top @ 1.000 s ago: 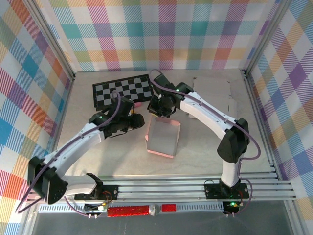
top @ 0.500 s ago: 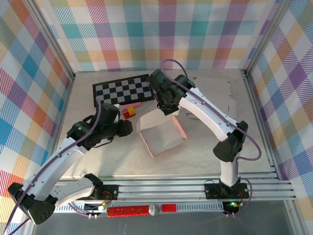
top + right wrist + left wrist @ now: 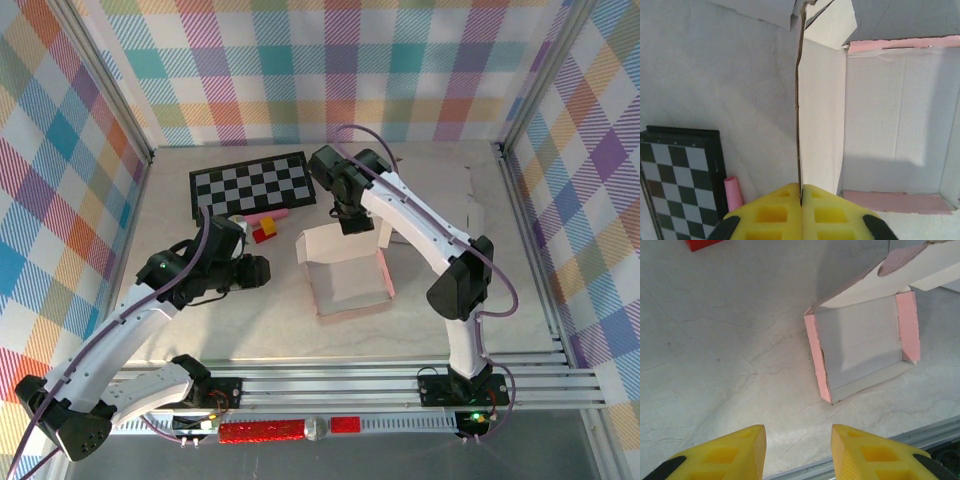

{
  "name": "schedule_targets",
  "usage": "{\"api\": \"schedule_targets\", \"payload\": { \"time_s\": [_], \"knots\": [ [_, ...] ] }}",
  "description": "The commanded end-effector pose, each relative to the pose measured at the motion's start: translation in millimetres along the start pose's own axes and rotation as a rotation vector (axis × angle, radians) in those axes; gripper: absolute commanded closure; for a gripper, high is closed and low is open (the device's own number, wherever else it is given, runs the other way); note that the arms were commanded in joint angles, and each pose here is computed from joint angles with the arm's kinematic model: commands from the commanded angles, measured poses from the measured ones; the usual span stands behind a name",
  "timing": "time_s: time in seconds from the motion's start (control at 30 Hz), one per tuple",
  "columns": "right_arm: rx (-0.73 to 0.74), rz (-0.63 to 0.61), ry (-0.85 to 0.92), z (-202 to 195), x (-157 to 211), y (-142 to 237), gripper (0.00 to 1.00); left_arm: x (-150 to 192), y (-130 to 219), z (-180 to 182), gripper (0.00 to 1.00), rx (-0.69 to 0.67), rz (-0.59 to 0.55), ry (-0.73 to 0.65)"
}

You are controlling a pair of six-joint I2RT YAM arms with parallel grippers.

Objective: Fold the paper box

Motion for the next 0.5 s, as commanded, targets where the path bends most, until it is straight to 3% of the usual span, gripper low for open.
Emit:
{"api": "schedule_targets", "payload": {
  "time_s": [0.0, 0.23, 0.47],
  "knots": [
    [0.005, 0.021, -0.121, -4, -1, -3, 0.85, 6, -9, 0, 0.62, 0.001, 0.049, -0.018],
    [-0.072, 0.042, 0.005, -3, -17, -1, 0.68, -2, -23, -11, 0.59, 0.028, 0.068, -0.037],
    [-0.309, 0.014, 0.390, 9, -56, 33, 0.42, -15, -40, -26, 0.57, 0.054, 0.088, -0.088]
  ]
}}
Point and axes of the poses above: each hand's point on the last joint's axis, 136 mm out from that joint toward the fingers, its own y axis back along the fingers, its own z axis along the line the jaws close on, x = y × z, the point moved 6 cm from there along y, back along the fingers, and after that the axes turned 5 degrees about y, right-handed, at the moved point
